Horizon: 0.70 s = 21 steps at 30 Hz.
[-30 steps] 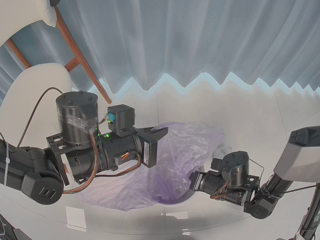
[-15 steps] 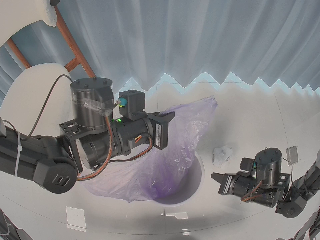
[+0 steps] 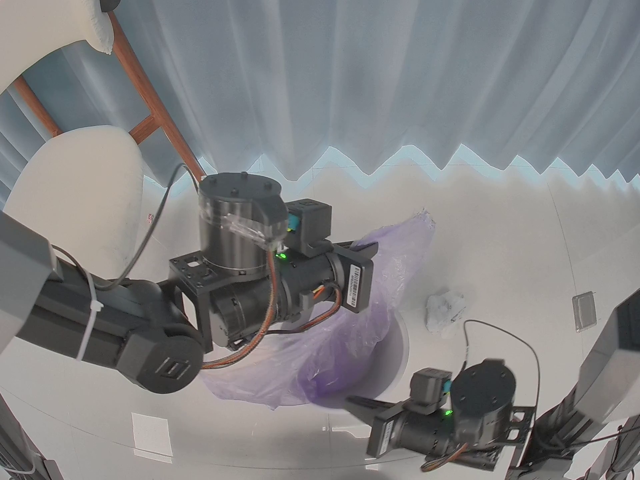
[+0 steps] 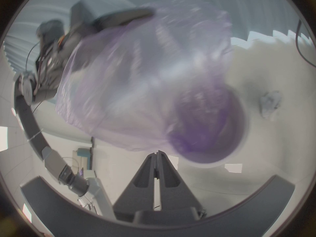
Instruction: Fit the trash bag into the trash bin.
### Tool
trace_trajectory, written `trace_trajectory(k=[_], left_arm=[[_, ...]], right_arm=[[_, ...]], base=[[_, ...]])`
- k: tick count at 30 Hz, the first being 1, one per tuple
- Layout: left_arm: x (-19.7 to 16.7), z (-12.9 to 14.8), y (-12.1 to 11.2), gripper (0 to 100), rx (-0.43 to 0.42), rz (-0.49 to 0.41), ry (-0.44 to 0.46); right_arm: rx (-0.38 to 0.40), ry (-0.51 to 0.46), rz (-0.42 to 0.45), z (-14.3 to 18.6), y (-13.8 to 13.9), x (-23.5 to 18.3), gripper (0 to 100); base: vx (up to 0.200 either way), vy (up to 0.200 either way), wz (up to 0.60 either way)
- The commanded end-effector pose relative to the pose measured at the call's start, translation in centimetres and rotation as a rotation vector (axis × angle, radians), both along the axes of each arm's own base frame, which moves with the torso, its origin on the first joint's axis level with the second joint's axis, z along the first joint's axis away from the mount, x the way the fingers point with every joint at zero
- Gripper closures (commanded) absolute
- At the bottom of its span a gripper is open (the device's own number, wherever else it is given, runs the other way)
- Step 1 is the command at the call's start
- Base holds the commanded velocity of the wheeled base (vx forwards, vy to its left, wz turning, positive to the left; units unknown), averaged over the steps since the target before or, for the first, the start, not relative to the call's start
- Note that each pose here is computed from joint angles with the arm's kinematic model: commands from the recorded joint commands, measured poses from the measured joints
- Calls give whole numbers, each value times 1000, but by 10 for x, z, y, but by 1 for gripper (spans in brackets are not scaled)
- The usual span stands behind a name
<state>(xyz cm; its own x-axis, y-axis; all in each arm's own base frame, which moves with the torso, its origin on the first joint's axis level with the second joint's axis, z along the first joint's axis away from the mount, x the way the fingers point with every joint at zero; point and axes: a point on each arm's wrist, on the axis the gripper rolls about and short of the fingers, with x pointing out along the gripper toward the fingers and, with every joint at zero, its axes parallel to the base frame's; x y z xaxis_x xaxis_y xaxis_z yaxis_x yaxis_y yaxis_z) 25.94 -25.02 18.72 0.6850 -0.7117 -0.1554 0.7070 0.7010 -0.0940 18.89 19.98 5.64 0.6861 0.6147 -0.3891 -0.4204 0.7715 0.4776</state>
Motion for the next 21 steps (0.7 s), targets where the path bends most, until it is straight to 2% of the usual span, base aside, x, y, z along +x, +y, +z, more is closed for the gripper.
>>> trace_trajectory(k=[1,4,7,12,16,21], left_arm=[[2,-13,-25,100,-8,-12,38],[3,-12,-23,100,-12,-6,37],[5,-11,-22,100,-13,3,36],[4,-11,-22,100,-15,2,34],[4,-8,-23,100,-20,0,28],[5,-8,-20,100,-19,6,29]], right_arm=[[-39,34,143,-39,48,-16,100],[-56,47,188,-50,60,-25,100],[-47,30,194,-59,76,-23,100],[4,-27,143,-65,104,-5,100],[-2,-26,138,-80,116,-5,100],[43,-72,28,-81,130,11,100]], base=[[0,0,0],[0,0,0],[0,0,0],[0,0,0],[0,0,0],[0,0,0]])
